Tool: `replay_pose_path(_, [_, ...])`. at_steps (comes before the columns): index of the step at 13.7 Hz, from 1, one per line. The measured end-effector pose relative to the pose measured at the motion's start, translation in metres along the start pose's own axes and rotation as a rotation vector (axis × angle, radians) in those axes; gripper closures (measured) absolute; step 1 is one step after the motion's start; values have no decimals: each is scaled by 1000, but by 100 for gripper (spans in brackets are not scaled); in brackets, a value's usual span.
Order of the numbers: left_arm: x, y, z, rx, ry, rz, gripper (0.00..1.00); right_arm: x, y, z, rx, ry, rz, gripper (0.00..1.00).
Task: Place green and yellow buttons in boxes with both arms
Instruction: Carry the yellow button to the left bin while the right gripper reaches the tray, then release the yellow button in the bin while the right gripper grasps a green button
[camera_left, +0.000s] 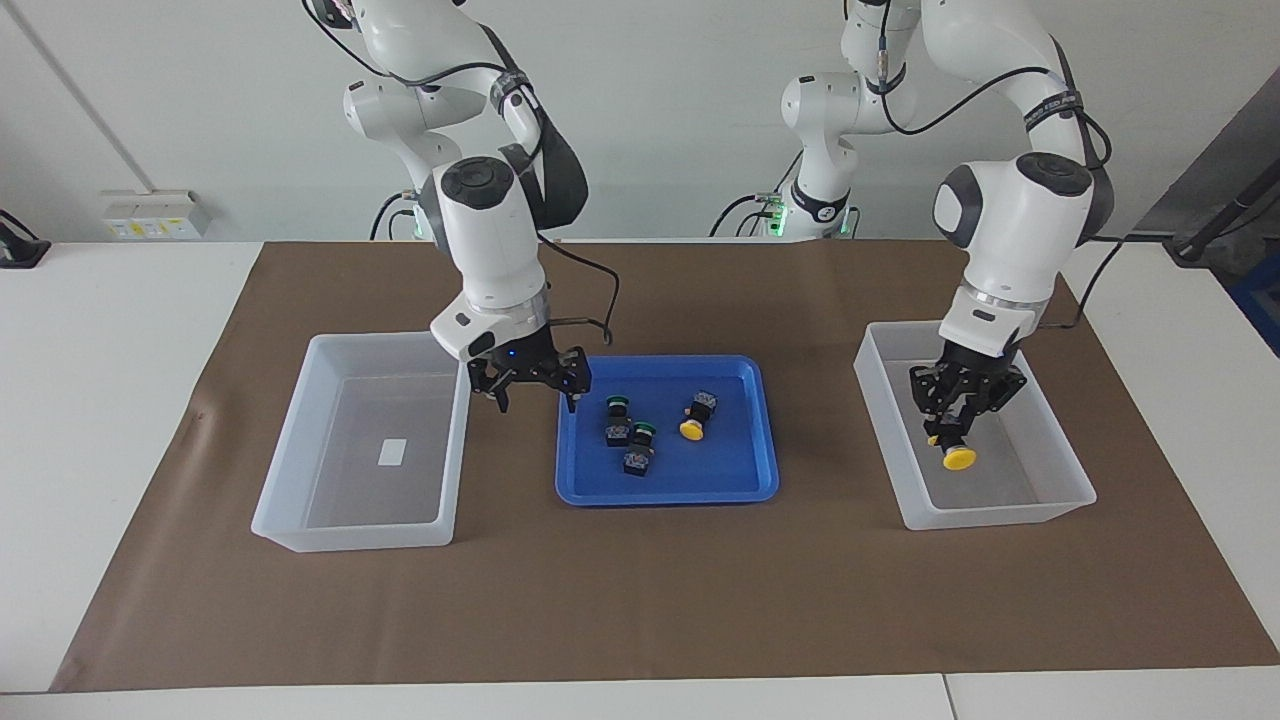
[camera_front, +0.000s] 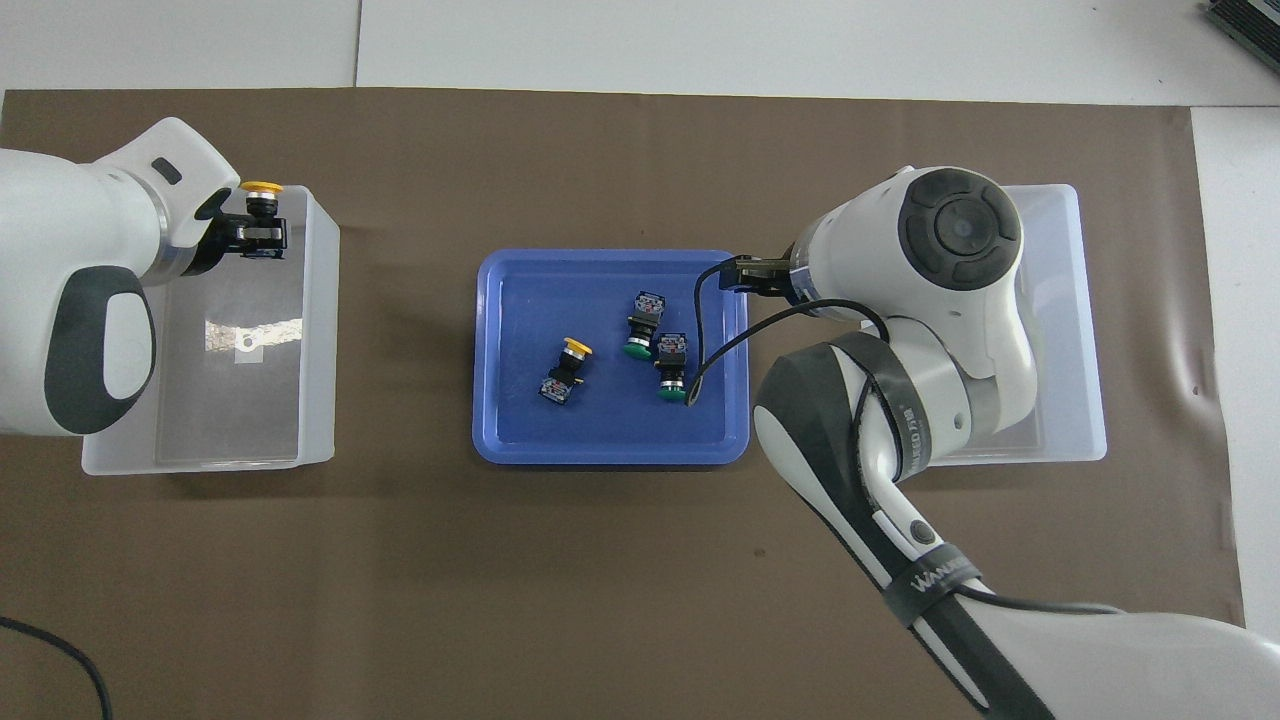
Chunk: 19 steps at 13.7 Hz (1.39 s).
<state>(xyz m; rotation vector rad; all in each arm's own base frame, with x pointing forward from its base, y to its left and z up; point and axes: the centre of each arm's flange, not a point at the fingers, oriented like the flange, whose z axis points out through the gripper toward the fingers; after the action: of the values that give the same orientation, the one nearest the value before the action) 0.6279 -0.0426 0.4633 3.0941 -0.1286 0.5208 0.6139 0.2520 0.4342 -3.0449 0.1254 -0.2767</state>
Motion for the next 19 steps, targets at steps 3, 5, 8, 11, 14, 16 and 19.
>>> replay_pose_path(3, [-2,-31,19,14,-15,11,59,-9,-47,43,20,13,2,0])
replay_pose_path(5, [-6,-36,39,14,-42,12,59,-20,-72,77,-10,12,-47,0])
replay_pose_path(8, [-12,-40,76,10,-76,15,59,-12,-84,103,-39,33,-87,0])
replay_pose_path(11, [-17,-40,110,7,-88,15,59,-10,-93,108,-32,44,-99,0])
replay_pose_path(14, [-20,-40,132,6,-82,15,59,-18,-104,114,-27,43,-118,0])
replay_pose_path(16, [-22,-43,140,7,-84,11,59,-22,-108,121,-21,47,-127,0])
replay_pose_path(19, [-24,-56,143,12,-82,-12,59,-30,-111,136,-13,50,-138,6])
